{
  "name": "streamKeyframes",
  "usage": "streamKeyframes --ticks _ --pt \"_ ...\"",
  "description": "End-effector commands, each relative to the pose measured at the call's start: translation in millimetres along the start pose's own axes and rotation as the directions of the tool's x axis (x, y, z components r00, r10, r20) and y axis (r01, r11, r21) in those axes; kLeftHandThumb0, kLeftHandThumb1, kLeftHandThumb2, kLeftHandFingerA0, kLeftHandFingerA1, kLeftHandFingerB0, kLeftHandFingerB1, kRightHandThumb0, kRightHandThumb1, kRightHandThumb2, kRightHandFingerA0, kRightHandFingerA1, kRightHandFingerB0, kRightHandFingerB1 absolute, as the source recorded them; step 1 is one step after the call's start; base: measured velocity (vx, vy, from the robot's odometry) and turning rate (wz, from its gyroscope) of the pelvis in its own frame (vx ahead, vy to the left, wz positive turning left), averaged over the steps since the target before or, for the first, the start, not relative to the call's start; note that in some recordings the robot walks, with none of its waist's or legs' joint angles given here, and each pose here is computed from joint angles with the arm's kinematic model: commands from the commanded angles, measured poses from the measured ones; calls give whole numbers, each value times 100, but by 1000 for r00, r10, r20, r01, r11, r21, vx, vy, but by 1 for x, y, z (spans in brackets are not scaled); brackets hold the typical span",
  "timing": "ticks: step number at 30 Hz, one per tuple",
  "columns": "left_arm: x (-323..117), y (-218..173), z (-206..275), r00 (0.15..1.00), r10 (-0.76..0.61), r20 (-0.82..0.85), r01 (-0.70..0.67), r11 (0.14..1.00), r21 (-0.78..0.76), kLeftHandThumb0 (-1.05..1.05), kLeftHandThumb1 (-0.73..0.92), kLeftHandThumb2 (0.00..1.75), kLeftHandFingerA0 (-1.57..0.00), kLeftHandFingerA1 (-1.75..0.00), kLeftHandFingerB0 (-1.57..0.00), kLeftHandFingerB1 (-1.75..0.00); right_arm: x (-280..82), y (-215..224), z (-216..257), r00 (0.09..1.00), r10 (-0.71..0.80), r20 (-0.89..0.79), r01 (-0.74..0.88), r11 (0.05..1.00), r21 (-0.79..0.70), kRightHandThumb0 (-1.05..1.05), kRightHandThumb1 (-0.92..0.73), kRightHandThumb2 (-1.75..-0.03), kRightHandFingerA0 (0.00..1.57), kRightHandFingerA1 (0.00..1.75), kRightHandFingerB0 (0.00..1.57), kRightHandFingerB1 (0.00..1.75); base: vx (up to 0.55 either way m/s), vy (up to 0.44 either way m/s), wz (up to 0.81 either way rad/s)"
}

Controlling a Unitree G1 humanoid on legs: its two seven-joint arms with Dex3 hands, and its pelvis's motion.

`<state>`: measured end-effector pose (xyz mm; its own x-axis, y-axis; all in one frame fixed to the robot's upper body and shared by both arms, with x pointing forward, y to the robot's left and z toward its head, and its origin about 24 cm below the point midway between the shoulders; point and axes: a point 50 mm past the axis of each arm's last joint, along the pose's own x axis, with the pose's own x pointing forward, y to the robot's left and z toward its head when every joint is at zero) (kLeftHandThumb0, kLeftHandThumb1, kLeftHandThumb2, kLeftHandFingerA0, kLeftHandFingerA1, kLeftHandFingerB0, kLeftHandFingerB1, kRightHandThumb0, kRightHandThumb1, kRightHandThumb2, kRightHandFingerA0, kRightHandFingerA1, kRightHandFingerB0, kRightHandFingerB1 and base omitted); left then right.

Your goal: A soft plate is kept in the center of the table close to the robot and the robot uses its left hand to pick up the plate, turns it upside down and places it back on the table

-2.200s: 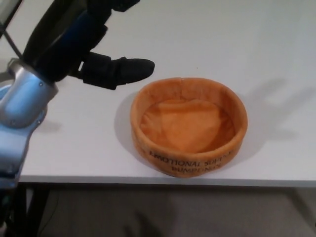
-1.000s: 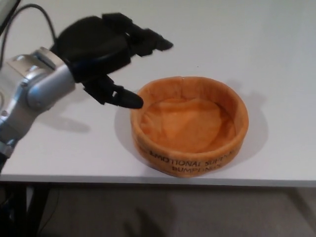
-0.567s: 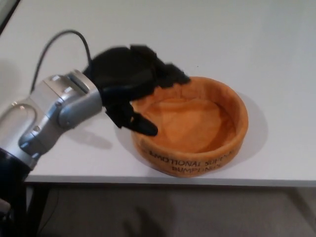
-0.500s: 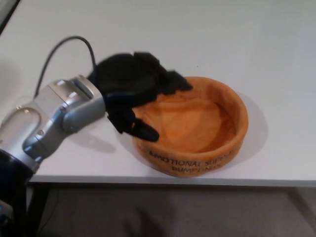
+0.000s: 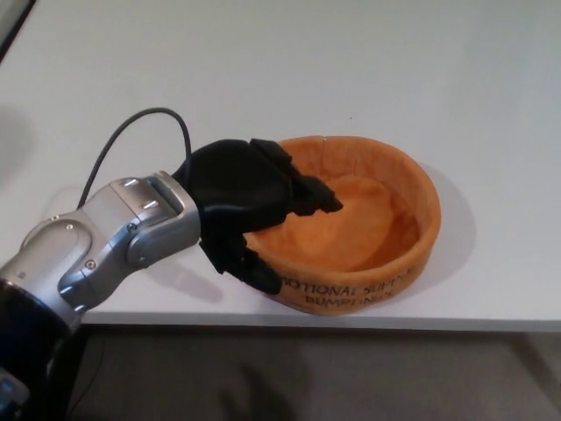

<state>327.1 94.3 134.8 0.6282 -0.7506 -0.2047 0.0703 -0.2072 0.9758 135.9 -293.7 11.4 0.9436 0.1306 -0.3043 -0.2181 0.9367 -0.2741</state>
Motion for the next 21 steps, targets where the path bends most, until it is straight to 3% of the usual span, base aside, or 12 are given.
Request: streamKeyframes --ticks 1,21 --pt "-4 -12 -1 999 -44 2 44 999 32 -99 78 65 -29 -36 -26 -29 -1 -5 0 1000 -10 -15 10 1000 -12 -73 -92 -71 38 42 32 34 0 0 0" --pt "22 -27 5 994 -106 -26 109 976 191 -88 80 65 -33 -36 -28 -30 0 -5 3 1000 -7 -7 6 1000 -23 -77 -92 -69 38 43 33 34 0 0 0"
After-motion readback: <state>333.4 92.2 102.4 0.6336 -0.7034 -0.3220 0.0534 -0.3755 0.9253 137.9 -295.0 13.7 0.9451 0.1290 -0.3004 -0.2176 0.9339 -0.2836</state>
